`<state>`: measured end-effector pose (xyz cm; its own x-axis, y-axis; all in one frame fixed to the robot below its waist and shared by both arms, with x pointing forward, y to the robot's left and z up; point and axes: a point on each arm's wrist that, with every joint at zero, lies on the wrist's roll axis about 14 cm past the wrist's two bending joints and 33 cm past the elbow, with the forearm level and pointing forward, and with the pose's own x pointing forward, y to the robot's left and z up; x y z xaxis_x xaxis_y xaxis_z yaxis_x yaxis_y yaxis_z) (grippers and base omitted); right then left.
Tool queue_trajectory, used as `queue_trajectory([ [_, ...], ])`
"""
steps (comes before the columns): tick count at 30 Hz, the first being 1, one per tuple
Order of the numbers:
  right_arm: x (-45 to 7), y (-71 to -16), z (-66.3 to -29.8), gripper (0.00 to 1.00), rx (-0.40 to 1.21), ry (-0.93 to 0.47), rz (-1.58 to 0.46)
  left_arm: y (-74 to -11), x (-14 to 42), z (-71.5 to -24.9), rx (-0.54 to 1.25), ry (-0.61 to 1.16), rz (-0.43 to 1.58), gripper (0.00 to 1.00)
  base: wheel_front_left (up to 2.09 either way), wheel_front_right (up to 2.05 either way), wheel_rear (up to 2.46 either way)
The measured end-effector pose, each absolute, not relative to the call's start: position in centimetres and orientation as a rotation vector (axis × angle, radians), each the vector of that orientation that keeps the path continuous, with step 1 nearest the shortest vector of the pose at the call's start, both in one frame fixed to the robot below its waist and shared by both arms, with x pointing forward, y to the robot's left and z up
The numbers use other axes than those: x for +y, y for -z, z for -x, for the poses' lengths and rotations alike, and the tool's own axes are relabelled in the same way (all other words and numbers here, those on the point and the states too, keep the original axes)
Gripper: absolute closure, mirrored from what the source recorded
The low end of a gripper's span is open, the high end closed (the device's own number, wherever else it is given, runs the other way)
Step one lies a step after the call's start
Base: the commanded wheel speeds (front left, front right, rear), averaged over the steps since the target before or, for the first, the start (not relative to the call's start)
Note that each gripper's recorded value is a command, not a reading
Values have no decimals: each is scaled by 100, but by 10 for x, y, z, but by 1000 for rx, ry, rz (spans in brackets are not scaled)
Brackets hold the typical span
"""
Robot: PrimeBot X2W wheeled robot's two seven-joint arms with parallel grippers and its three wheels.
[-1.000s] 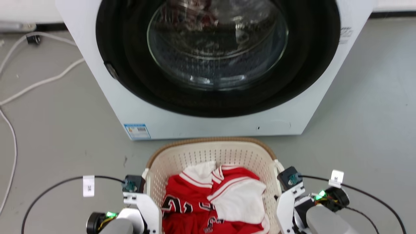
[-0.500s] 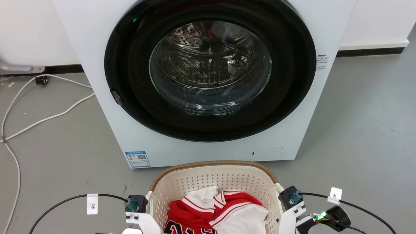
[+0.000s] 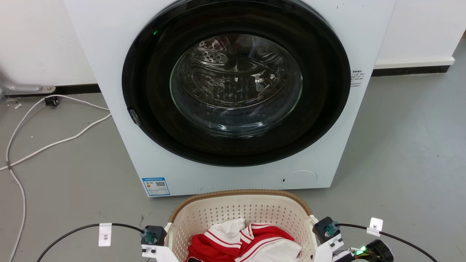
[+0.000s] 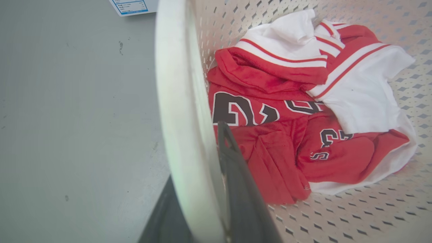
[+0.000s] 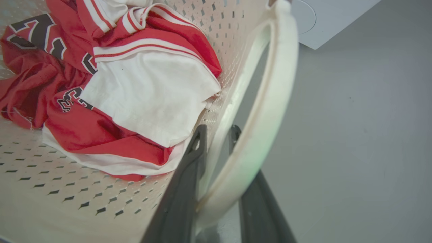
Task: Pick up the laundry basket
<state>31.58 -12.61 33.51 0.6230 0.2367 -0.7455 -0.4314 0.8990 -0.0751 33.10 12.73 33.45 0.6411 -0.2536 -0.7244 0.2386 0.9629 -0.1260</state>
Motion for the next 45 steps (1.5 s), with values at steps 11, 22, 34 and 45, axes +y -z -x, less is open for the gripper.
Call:
queue_trajectory([
  [11,-126,-333,-314,100,821,-394,250,-332,127,-328,839,284,24,100,0,0,0],
  [22,-123,-331,-314,100,824,-404,250,-329,130,-325,851,277,32,100,0,0,0],
  [34,-121,-329,-313,100,831,-416,250,-326,132,-323,863,274,36,100,0,0,0],
  [45,-120,-329,-314,100,833,-420,248,-325,133,-323,866,273,38,100,0,0,0],
])
